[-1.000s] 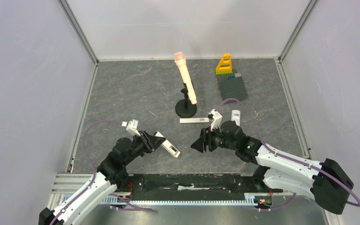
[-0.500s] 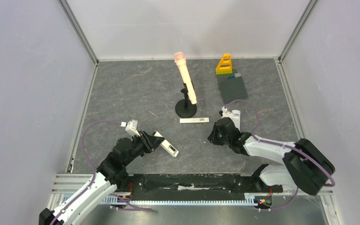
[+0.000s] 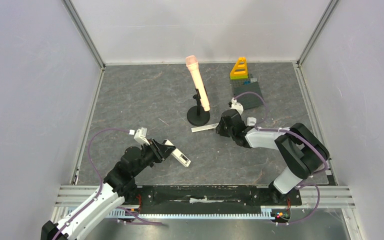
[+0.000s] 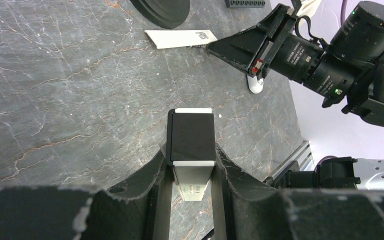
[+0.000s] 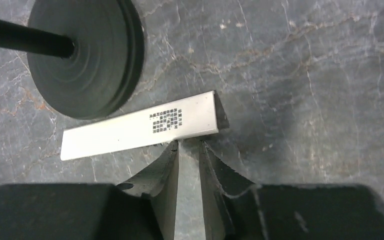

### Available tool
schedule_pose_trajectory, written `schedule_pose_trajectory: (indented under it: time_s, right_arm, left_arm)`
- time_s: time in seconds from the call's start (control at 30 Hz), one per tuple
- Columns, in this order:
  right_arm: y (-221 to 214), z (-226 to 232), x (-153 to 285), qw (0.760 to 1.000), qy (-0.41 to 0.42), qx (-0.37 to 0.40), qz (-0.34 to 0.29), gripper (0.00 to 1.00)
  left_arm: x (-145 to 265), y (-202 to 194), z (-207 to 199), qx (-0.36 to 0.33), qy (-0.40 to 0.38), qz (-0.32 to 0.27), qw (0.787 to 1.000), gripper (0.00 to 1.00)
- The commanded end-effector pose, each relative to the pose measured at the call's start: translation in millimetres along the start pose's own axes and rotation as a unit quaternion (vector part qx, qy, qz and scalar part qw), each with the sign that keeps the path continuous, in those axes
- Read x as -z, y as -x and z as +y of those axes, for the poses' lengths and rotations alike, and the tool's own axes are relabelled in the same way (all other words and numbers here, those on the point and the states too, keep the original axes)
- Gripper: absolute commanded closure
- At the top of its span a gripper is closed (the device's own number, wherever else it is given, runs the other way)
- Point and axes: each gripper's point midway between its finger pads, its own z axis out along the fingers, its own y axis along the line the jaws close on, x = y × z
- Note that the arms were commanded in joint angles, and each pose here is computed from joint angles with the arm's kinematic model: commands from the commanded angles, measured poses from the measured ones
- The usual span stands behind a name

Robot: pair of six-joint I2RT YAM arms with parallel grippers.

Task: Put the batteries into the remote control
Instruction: Pick up the battery from the center of the board.

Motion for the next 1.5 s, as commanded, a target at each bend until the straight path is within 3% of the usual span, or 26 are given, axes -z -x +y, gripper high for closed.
schedule_pose_trajectory:
  time_s: [0.0,0.2,0.43,0.67,0.87,1.2,1.47]
  right_arm:
    - [11.8,-8.7,-12.3,0.999,-0.034,0.025,-0.02,0.73]
    - [9.6,-4.2,-24.2,0.998,-0.032,0.045,-0.006,0.62]
    - [-3.9,5.4,-29.3,0.996,0.002,0.081,0.028,0.57]
    - [-20.5,22.4,-20.0,0.987,0.074,0.127,0.066,0.59]
    - [-28.9,9.3,-12.1,0.984,0.054,0.152,0.077,0.61]
    - [-37.7,-9.3,-10.7,0.974,-0.012,0.206,0.093,0.74]
    - [-31.4,-4.4,-1.0,0.964,-0.01,0.25,0.084,0.69]
  left_arm:
    - [-0.8,14.6,-11.8,-0.014,-0.022,-0.03,0.999,0.98]
    - [-1.2,14.9,-10.6,-0.017,-0.019,-0.031,0.999,0.98]
    - [-1.2,15.1,-10.0,-0.019,-0.018,-0.032,0.999,0.98]
    - [-0.8,15.8,-10.1,-0.018,-0.019,-0.035,0.999,0.98]
    - [-0.6,15.7,-9.6,-0.018,-0.02,-0.036,0.999,0.98]
    - [0.9,16.8,-11.0,-0.019,-0.02,-0.036,0.999,0.98]
    - [2.3,16.0,-9.9,-0.021,-0.022,-0.038,0.999,0.98]
